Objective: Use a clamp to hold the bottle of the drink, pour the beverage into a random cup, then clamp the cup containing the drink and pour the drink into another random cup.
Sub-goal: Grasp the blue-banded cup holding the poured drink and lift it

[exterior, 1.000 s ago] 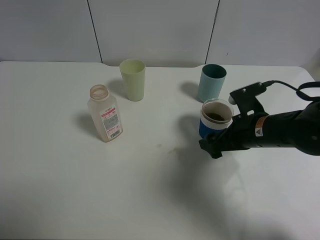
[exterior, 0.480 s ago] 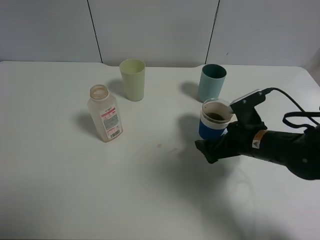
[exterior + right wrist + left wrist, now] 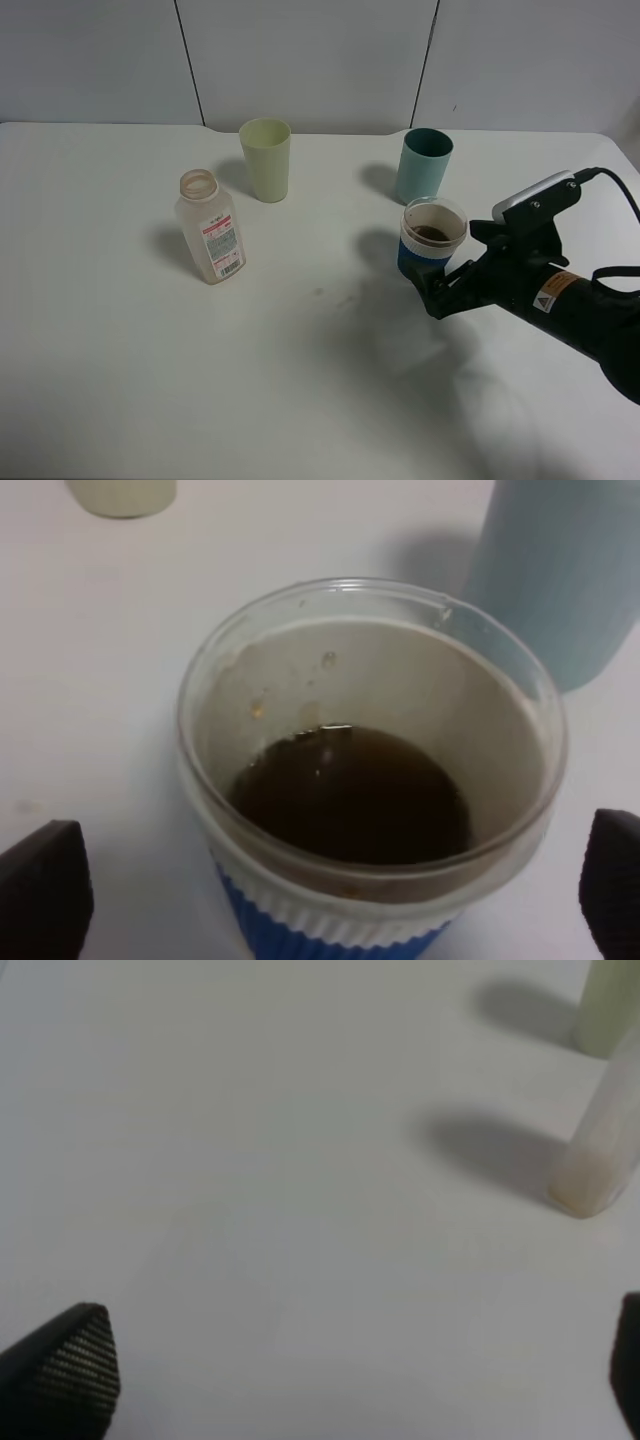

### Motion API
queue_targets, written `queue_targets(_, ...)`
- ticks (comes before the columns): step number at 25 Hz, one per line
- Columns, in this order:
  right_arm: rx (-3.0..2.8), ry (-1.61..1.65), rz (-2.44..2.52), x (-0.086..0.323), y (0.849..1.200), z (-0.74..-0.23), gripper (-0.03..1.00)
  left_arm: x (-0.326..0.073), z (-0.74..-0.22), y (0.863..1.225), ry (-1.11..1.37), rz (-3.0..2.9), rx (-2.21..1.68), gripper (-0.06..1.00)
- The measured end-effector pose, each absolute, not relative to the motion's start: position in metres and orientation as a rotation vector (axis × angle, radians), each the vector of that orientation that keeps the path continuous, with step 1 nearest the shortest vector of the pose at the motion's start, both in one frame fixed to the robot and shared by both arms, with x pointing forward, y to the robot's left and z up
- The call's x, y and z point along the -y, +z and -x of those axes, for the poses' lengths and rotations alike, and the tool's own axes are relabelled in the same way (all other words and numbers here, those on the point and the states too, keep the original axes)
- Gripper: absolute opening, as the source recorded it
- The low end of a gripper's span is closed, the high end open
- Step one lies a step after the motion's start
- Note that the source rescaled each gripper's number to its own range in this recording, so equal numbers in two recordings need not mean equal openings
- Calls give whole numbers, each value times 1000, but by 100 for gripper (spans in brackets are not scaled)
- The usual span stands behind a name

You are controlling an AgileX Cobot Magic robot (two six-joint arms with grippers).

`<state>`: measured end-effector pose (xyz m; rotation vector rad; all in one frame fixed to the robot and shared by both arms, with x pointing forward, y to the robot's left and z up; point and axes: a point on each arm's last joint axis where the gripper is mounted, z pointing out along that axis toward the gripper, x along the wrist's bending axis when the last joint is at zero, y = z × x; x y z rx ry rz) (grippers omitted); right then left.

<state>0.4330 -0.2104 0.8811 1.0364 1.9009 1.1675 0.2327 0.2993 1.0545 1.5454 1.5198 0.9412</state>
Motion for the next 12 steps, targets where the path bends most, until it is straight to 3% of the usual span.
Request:
queue_targets(6,-1872,1135,-1045,214,880,-435,92,-299,-233,1054,941,-1545,-1520,100)
queue_targets(12,-1984,1040,-1064,212,848,-437,92,-299,-233,1054,941,-1545,-1520,100)
